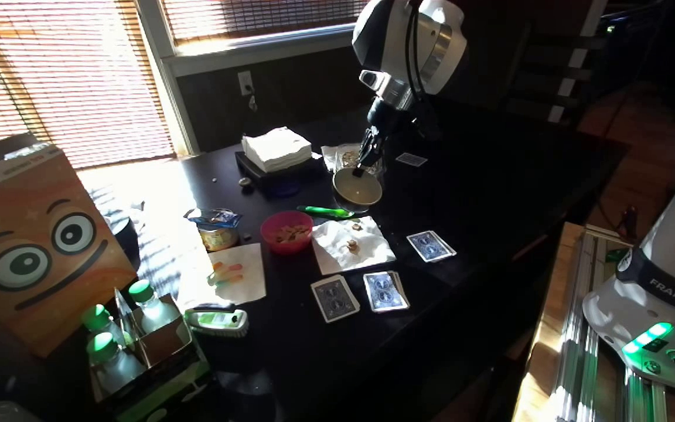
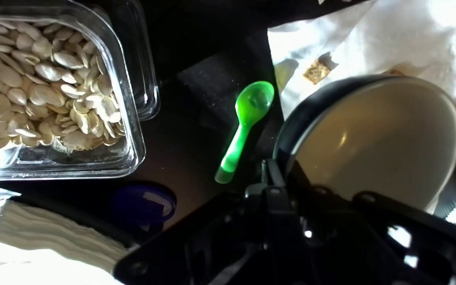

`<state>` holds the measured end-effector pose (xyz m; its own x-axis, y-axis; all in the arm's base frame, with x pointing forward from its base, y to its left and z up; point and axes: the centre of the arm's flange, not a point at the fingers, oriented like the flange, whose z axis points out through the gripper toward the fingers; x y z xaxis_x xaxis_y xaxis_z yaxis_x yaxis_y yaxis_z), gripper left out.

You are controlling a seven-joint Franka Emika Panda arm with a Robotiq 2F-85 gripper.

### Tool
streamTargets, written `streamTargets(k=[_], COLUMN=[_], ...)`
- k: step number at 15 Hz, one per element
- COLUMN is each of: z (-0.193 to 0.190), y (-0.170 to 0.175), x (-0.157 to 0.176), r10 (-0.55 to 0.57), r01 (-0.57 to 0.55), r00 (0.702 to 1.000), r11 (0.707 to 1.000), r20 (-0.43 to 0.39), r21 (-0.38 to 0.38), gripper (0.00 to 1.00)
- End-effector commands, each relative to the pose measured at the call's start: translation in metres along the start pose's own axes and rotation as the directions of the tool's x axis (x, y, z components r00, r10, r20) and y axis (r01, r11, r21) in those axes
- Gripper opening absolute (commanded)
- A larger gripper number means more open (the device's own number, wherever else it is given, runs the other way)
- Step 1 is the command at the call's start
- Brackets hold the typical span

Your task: Shift the pink bowl, then pour the black bowl's contents into it

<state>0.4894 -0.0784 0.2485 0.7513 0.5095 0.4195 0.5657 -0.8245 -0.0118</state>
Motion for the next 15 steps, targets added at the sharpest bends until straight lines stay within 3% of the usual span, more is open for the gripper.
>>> streamTargets(k=[1, 7, 15], z=[-0.001, 0.001, 0.006], y=[0.002, 0.012, 0.021], x=[-0.003, -0.019, -0.014], r10=[-0.001, -0.034, -0.109], r01=[0.001, 0.035, 0.109], r00=[1.000, 0.995, 0.971], r11=[1.000, 0.999, 0.994], r20=[0.017, 0.096, 0.213], r21=[-0.001, 0.001, 0.010], gripper=[0.02, 0.02, 0.02])
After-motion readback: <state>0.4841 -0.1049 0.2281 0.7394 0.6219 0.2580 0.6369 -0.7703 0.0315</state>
